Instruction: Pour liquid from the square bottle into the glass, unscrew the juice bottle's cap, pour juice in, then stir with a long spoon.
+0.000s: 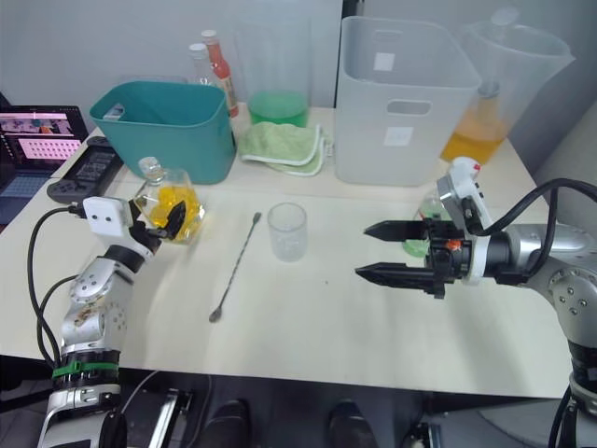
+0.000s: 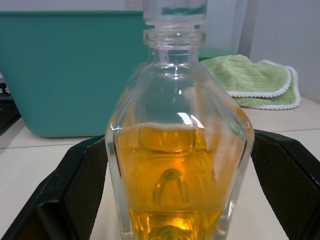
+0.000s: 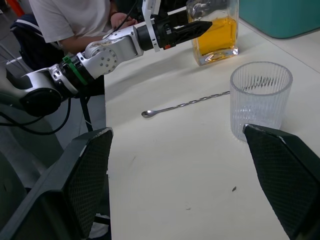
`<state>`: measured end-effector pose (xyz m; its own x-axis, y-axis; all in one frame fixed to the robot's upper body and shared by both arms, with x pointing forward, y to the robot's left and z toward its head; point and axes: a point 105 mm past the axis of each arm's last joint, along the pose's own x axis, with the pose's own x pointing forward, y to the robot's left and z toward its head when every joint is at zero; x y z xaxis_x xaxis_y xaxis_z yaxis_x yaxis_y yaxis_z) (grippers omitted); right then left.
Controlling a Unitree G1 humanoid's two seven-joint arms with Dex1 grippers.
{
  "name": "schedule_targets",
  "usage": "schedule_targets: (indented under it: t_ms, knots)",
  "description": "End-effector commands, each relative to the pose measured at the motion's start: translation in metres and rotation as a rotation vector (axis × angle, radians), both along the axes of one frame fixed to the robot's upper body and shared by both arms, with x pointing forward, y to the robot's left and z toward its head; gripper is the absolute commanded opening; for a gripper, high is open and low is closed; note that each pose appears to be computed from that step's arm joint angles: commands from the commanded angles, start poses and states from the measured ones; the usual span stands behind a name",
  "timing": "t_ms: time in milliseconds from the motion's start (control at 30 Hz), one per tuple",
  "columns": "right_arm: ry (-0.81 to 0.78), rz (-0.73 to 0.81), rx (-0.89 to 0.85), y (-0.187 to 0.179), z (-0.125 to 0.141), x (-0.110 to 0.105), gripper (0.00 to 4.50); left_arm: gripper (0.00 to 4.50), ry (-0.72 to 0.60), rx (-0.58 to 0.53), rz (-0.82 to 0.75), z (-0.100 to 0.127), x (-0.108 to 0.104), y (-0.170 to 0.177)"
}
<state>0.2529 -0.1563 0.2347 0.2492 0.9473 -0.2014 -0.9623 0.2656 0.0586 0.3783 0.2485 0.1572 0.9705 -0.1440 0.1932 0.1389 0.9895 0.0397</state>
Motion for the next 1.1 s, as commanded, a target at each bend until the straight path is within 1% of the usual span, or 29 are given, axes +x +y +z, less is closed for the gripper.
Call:
schedule_targets:
  t_ms: [33, 133, 300, 467, 533, 600, 667, 733, 833, 933, 1000, 1067, 1100]
  knots:
    - [-0.051, -0.028, 0.012, -0.002, 0.010, 0.000, 4.50, 3.74, -0.032, 0.013, -0.013, 0.008, 0.008, -0.009]
    - [-0.053, -0.036, 0.009, -0.002, 0.010, 0.002, 4.50, 2.79, -0.032, 0.008, -0.011, 0.009, 0.013, -0.012]
    - [-0.052, -0.037, 0.010, -0.001, 0.009, 0.003, 4.50, 2.78, -0.060, 0.007, -0.004, 0.020, 0.012, -0.009]
    - [-0.050, -0.026, 0.012, 0.002, 0.008, 0.004, 4.50, 2.78, -0.080, 0.022, 0.010, 0.025, 0.005, 0.003]
    - [-0.051, -0.019, 0.015, 0.003, 0.008, 0.005, 4.50, 2.78, -0.120, 0.022, -0.003, 0.034, -0.003, 0.007]
    - [-0.051, -0.011, 0.018, 0.004, 0.008, 0.006, 4.50, 2.78, -0.166, 0.022, -0.048, 0.045, -0.015, 0.007]
    - [-0.051, 0.002, 0.019, 0.005, 0.008, 0.006, 4.50, 2.78, -0.191, -0.016, -0.164, 0.057, -0.029, 0.000]
    - [-0.051, 0.008, 0.019, 0.005, 0.008, 0.007, 4.50, 2.78, -0.199, -0.021, -0.270, 0.065, -0.044, -0.010]
    - [-0.049, 0.011, 0.014, 0.004, 0.007, 0.008, 4.50, 2.78, -0.145, 0.042, -0.445, 0.068, -0.066, -0.027]
    - [-0.042, 0.008, 0.007, 0.001, 0.004, 0.010, 4.50, 2.78, -0.098, 0.089, -0.583, 0.070, -0.081, -0.041]
    - [-0.034, 0.007, -0.005, -0.002, 0.001, 0.008, 4.50, 2.78, -0.058, 0.107, -0.726, 0.070, -0.093, -0.061]
    - [-0.029, 0.006, -0.011, -0.004, 0.000, 0.007, 4.50, 2.78, -0.031, 0.122, -0.817, 0.069, -0.101, -0.074]
    - [-0.028, 0.005, -0.011, -0.005, -0.001, 0.007, 4.50, 2.78, -0.025, 0.128, -0.838, 0.069, -0.102, -0.077]
